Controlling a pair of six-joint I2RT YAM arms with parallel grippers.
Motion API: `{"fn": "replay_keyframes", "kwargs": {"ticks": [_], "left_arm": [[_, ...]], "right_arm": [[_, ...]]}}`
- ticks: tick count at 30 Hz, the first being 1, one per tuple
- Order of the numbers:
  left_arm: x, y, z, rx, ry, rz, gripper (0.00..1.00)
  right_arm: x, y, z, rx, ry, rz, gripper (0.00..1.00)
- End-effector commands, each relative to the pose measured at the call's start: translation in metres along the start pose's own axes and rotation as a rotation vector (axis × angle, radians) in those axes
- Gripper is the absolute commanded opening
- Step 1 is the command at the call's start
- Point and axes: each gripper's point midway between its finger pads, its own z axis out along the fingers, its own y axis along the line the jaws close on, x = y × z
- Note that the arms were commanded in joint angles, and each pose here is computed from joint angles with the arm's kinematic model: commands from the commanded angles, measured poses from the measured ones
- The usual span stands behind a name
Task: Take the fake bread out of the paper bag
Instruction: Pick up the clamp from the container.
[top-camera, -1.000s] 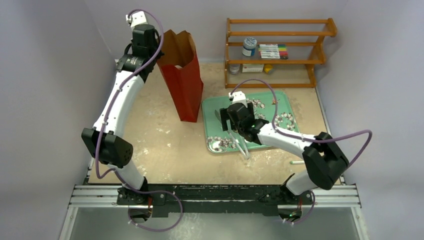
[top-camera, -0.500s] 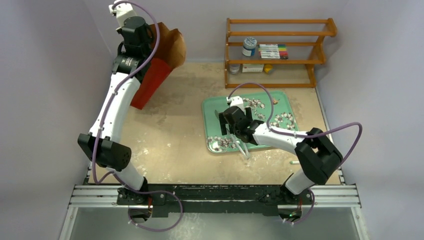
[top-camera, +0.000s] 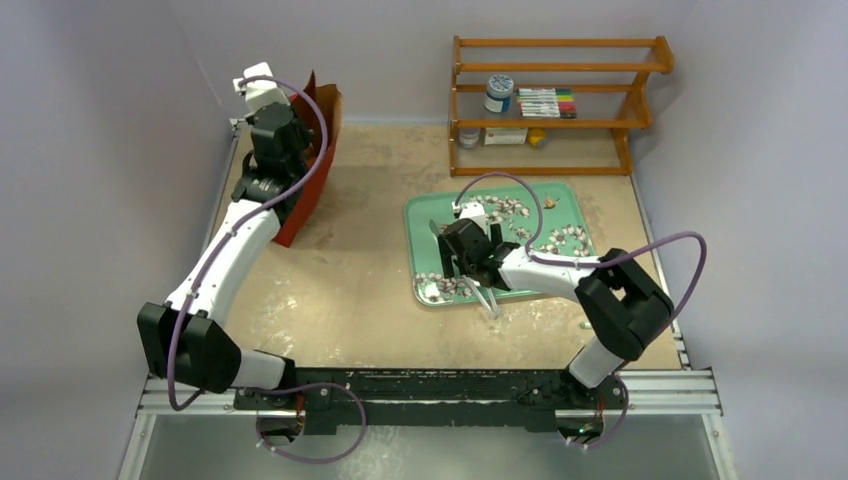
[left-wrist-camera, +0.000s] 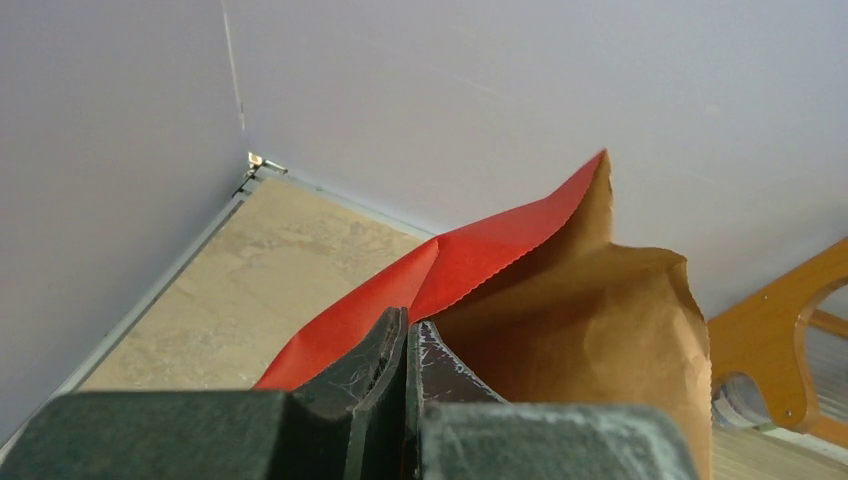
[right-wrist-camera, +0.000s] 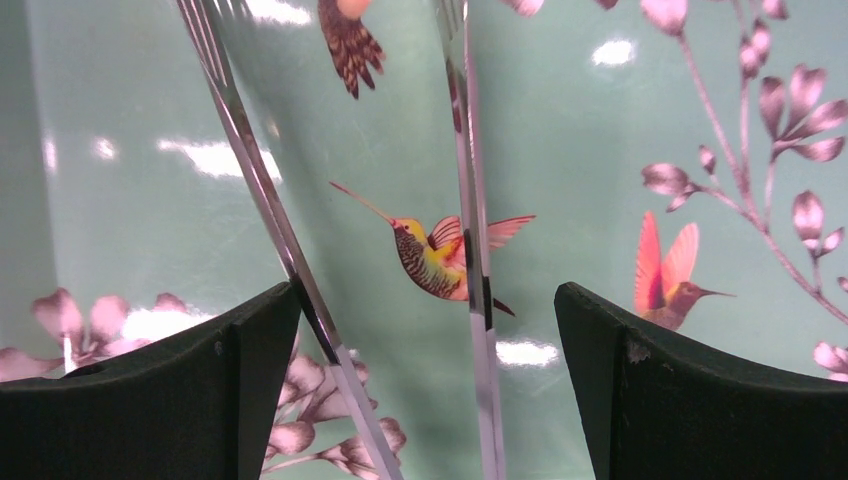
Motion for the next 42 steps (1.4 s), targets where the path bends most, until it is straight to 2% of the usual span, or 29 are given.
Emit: {"fn": "replay_keyframes", "kwargs": {"ticks": [1,5,9,11,18,24,28,31,35,42], "left_arm": [[-0.005,0.007,-0.016,0.027,-0.040,-0.047,0.00],[0.009,0.014,-0.027,0.033,-0.014,-0.053,0.00],[0.016,0.020,-0.038,0.043,-0.003,-0.079,0.00],[0.018,0.019,-0.043,0.063,0.001,-0.094,0.00],[0.043,0.004,-0.060,0.149,0.063,-0.182,0.00],[0.066,-0.015,-0.075,0.196,0.111,-0.194,0.00],[0.078,-0.029,-0.085,0.219,0.134,-0.221,0.00],[0.092,-0.037,-0.092,0.215,0.157,-0.208,0.00],[0.108,-0.035,-0.094,0.188,0.176,-0.211,0.00],[0.115,-0.028,-0.096,0.173,0.183,-0.189,0.00]], "right_arm": [[0.004,0.009,0.004,-0.017,0.022,0.020,1.00],[0.009,0.012,0.005,-0.031,0.036,0.043,0.98],[0.012,0.014,0.000,-0.062,0.036,0.072,0.81],[0.012,0.017,-0.005,-0.084,0.032,0.088,0.76],[0.013,0.026,-0.021,-0.105,0.026,0.095,0.74],[0.019,0.034,-0.029,-0.123,0.040,0.094,0.59],[0.025,0.034,-0.032,-0.125,0.055,0.100,0.57],[0.024,0.036,-0.036,-0.138,0.050,0.112,0.49],[0.023,0.040,-0.039,-0.152,0.048,0.108,0.44],[0.002,0.041,-0.059,-0.158,-0.010,0.085,0.42]]}}
